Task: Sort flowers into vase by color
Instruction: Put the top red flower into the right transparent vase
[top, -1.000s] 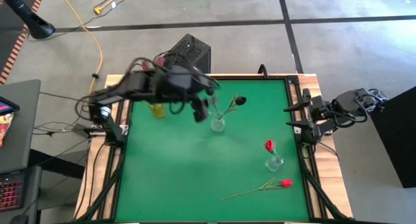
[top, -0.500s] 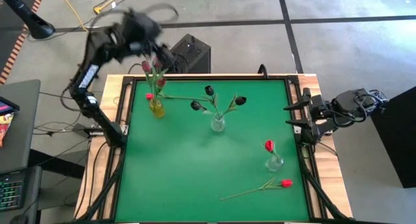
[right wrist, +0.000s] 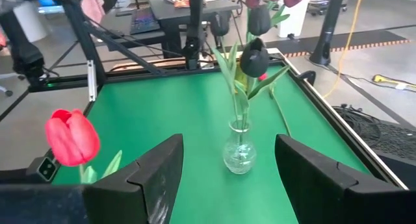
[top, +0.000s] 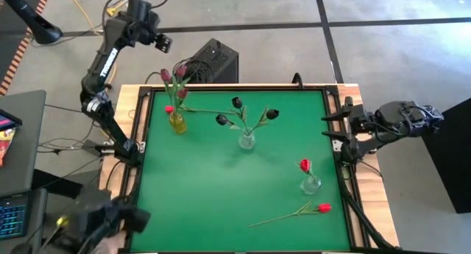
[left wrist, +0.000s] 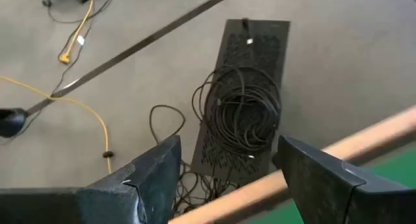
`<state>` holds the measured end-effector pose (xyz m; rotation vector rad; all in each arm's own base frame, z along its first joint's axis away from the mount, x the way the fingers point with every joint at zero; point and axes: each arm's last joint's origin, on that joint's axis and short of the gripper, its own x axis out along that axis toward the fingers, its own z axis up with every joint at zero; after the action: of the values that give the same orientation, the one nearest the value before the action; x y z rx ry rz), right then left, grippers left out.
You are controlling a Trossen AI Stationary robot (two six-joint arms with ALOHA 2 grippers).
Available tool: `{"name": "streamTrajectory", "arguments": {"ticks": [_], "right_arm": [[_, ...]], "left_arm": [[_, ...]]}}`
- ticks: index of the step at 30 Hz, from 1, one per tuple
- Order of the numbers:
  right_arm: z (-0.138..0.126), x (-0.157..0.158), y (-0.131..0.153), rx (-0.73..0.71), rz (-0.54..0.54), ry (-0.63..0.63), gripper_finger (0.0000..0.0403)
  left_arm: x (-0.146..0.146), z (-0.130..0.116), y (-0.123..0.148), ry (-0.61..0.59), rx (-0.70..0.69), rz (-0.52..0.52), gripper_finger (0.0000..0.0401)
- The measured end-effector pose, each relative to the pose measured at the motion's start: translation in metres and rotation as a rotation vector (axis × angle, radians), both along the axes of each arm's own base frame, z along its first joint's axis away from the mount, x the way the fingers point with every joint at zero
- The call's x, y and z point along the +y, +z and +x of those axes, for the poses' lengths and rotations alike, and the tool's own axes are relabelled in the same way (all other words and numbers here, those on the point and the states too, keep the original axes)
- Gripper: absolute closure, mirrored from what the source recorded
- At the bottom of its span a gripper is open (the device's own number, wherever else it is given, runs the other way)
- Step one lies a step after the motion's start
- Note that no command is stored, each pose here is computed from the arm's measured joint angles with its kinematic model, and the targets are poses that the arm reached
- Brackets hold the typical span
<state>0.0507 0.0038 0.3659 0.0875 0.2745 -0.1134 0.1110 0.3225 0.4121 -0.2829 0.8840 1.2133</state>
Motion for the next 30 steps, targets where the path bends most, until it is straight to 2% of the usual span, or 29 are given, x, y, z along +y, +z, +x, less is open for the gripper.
{"name": "streamTrajectory", "arguments": {"ticks": [7,13,18,25,30], "right_arm": [[0.0,-0.002,0.0,0.0,-0.01,-0.046,0.0133],[0.001,-0.004,0.002,-0.01,-0.043,-0.072,0.0133],[0.001,-0.005,0.003,-0.026,-0.052,-0.088,0.0133],[0.001,-0.005,0.003,-0.027,-0.052,-0.086,0.0133],[0.001,-0.005,0.003,-0.026,-0.054,-0.084,0.0133]], "left_arm": [[0.027,-0.003,-0.063,0.041,-0.02,0.021,0.0157],[0.024,0.018,-0.104,0.005,-0.057,0.001,0.0157],[0.013,0.042,-0.128,-0.121,-0.034,-0.013,0.0157],[-0.007,0.076,-0.147,-0.321,0.029,-0.027,0.0157],[-0.008,0.098,-0.169,-0.413,0.088,-0.071,0.0157]]}}
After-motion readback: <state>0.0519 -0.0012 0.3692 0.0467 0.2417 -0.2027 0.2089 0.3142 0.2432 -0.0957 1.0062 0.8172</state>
